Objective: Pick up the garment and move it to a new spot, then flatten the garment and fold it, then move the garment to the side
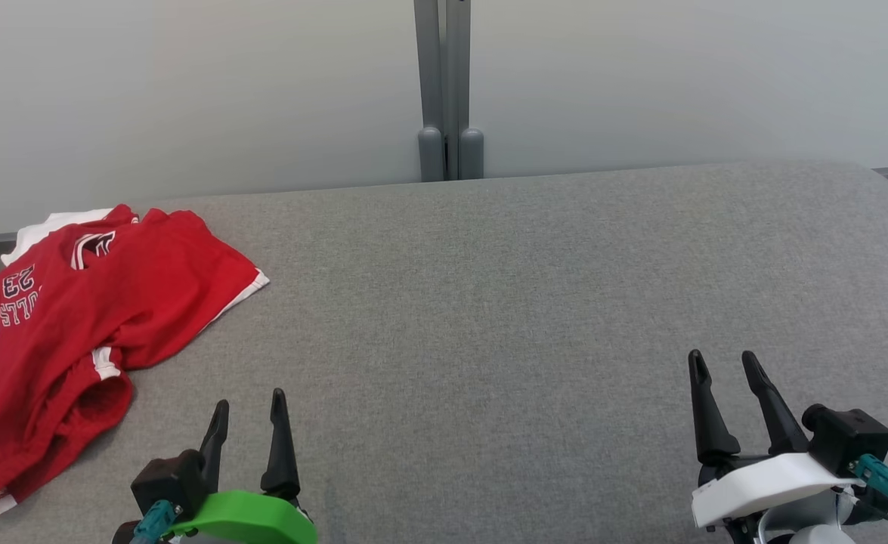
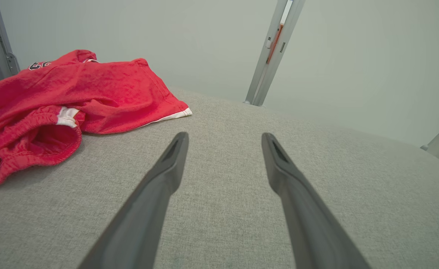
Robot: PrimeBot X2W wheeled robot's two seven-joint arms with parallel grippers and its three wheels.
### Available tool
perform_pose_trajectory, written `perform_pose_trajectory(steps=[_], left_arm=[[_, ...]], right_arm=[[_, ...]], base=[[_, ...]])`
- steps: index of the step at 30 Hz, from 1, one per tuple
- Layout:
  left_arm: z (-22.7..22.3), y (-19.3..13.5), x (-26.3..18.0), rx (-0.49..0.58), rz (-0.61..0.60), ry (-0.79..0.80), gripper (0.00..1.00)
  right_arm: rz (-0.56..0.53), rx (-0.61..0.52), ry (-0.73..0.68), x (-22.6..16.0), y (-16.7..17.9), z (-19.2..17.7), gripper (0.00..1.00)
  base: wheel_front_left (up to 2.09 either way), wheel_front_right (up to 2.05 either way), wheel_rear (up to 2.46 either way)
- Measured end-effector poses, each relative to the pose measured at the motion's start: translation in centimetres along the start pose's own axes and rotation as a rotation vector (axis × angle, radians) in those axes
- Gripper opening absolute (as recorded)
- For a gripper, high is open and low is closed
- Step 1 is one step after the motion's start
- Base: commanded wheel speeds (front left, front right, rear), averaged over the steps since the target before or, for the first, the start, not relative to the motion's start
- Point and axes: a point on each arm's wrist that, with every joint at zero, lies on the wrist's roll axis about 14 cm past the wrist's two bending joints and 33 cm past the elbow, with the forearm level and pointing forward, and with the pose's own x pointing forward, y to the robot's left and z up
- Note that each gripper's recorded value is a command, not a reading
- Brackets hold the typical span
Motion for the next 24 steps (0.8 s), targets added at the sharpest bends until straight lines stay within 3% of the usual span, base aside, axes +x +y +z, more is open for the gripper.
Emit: perform_pose_trajectory(steps=[24], left_arm=[[-0.40, -0.31, -0.62, 0.164, -0.019, -0.023, 1.00]], right_arm=[[0.041, -0.184, -0.002, -0.35, 0.50, -0.40, 1.00]], base=[[0.00, 0.00, 0.00]])
